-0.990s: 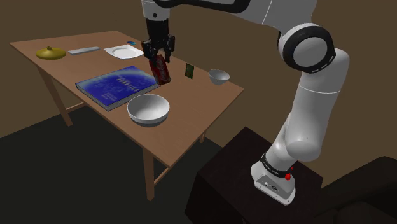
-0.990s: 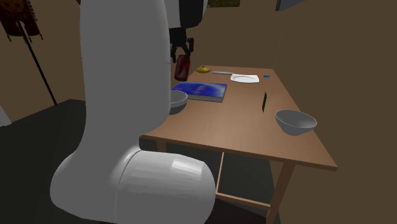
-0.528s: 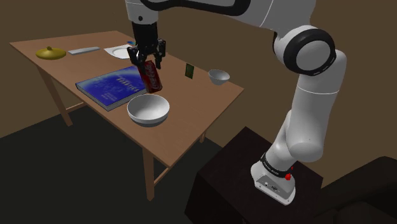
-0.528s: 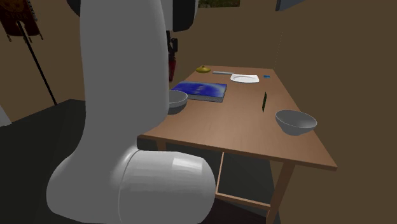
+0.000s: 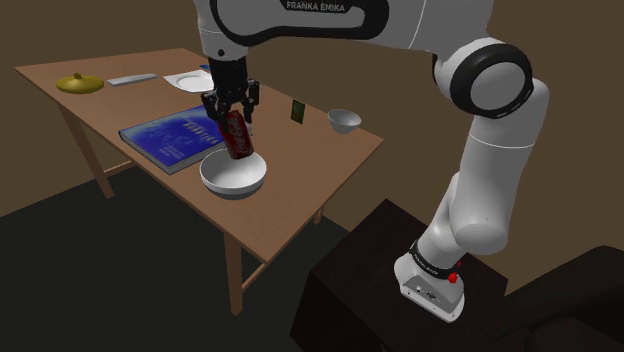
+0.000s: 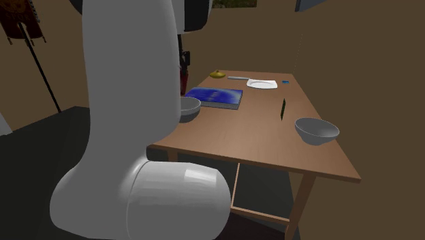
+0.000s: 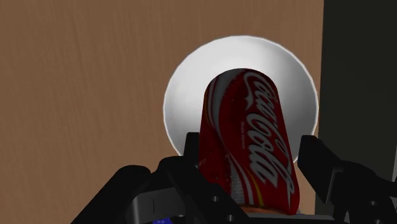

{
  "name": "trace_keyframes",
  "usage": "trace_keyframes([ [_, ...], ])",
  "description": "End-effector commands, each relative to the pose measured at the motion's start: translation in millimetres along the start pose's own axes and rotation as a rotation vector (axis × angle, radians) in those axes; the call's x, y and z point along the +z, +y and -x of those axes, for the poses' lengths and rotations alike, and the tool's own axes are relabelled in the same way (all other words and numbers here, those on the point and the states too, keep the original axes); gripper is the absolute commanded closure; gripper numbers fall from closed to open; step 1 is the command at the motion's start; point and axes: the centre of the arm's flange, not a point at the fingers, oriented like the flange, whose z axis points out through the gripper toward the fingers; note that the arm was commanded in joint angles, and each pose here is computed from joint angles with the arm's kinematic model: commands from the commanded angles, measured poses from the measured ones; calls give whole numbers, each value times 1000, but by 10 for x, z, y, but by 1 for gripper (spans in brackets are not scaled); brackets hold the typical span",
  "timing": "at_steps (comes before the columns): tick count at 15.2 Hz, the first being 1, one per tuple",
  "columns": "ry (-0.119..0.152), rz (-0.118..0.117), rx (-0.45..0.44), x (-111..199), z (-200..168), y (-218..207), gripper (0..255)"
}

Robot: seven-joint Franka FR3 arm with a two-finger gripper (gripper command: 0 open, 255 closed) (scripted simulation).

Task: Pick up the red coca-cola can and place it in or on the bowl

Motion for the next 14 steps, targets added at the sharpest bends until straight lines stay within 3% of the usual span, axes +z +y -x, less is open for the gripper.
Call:
trace_keyframes([
  [1,1,-1,0,111,-3,-1,255],
  [10,1,-1,0,571,-23,-43,255],
  [14,1,-1,0,571,-23,-43,255],
])
